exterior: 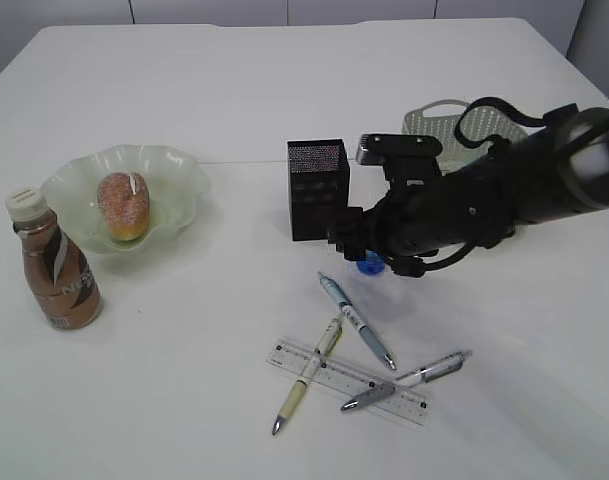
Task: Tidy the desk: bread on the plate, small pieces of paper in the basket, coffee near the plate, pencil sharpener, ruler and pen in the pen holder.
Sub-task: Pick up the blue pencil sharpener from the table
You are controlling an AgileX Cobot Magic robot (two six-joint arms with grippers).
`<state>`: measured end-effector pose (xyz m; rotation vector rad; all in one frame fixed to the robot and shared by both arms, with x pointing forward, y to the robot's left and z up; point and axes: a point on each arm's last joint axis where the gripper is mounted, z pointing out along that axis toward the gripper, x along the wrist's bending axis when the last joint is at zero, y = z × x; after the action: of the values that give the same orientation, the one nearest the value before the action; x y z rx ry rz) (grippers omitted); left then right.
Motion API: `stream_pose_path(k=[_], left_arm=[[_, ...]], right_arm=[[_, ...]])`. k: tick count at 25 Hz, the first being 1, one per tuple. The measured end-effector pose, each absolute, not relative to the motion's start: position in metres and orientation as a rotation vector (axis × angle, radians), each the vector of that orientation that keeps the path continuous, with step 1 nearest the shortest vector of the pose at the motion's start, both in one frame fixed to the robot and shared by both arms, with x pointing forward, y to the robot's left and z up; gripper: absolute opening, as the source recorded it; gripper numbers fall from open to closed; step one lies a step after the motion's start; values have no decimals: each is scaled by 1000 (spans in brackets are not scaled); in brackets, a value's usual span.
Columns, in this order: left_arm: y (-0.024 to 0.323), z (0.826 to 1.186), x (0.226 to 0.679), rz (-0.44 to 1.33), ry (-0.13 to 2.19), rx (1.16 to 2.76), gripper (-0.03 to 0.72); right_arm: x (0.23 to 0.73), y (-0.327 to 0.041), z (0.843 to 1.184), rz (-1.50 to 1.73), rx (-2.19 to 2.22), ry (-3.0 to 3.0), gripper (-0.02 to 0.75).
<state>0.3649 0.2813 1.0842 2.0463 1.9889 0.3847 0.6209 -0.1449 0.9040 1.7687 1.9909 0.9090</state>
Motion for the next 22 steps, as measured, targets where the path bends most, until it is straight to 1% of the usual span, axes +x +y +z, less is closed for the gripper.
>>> stream_pose_path(k=[22], left_arm=[[279,1084,364,357,1986,2037,407]], right_arm=[[618,-141,903,894,1767,2009,580]])
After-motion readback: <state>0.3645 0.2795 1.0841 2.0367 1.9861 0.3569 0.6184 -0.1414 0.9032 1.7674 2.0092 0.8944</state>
